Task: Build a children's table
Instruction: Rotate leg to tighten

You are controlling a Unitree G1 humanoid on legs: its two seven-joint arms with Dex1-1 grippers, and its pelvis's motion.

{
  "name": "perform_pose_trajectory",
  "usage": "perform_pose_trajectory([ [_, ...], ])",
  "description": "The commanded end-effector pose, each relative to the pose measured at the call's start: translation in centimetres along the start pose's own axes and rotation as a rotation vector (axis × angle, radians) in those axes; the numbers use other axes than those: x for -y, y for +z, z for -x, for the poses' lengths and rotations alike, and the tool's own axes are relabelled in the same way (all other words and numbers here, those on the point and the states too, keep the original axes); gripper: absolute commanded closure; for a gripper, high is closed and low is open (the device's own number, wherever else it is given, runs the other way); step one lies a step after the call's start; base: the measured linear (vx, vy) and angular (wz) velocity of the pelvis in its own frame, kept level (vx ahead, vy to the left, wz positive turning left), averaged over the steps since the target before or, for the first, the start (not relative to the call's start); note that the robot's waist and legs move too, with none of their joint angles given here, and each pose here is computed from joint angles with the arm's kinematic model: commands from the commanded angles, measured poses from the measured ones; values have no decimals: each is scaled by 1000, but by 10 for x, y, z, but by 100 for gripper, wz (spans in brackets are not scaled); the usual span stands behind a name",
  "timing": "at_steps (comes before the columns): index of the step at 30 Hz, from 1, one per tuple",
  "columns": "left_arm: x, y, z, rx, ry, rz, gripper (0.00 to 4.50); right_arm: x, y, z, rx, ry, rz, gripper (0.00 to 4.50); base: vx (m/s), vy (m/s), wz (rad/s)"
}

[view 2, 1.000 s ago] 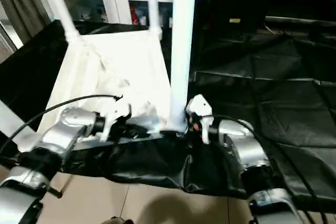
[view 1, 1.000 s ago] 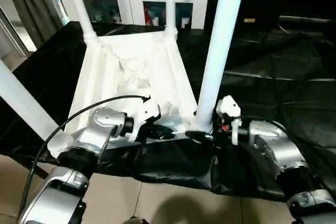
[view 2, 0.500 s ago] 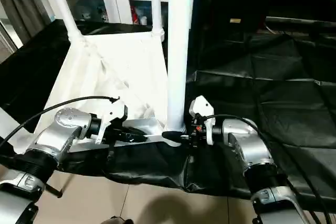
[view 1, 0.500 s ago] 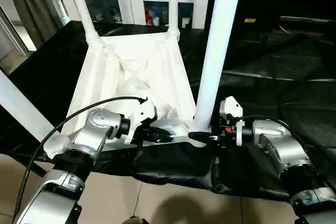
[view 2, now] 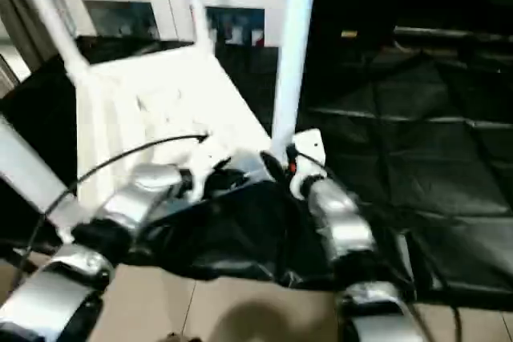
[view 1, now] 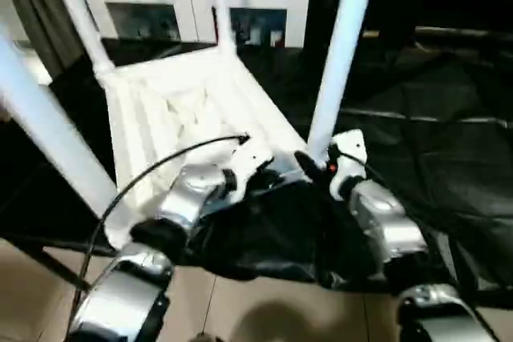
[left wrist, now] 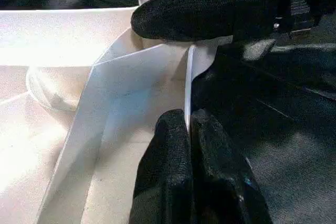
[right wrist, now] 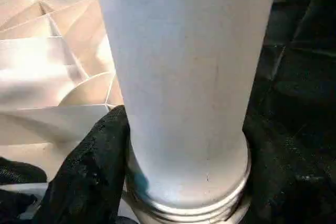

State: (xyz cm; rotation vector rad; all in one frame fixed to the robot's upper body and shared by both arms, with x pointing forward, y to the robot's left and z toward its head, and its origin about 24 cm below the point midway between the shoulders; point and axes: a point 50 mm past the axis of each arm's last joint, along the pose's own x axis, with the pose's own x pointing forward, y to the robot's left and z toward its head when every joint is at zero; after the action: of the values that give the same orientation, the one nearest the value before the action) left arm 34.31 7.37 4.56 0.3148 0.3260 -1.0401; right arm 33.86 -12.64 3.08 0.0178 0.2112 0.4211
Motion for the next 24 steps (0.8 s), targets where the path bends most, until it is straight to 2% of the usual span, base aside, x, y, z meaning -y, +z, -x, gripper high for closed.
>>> perform_pose_trajectory([
  [1, -3, 20, -5, 126, 68, 16, 450, -29, -21, -4, -82, 111, 2, 181, 0, 0, 0],
  [2, -1, 20, -5, 128, 46, 8, 450, -34, -19, -4, -64, 160, 0, 125, 0, 0, 0],
  [6, 5, 15, -1, 127, -44, -12, 450, -35, -12, 0, -35, 275, 7, 102, 0, 0, 0],
  [9, 7, 5, 11, 96, -150, -44, 450, -31, -5, 8, -28, 432, 99, 67, 0, 0, 0],
  [14, 6, -3, 28, 73, -268, -59, 450, -21, 2, 22, -33, 593, 183, 67, 0, 0, 0],
  [17, 7, -7, 41, 61, -357, -57, 450, -12, 7, 30, -34, 669, 186, 67, 0, 0, 0],
  [23, 3, -11, 55, 39, -401, -51, 450, 0, 10, 39, -62, 731, 203, 67, 0, 0, 0],
  [24, 2, -11, 57, 43, -408, -43, 450, 2, 10, 41, -74, 747, 207, 92, 0, 0, 0],
])
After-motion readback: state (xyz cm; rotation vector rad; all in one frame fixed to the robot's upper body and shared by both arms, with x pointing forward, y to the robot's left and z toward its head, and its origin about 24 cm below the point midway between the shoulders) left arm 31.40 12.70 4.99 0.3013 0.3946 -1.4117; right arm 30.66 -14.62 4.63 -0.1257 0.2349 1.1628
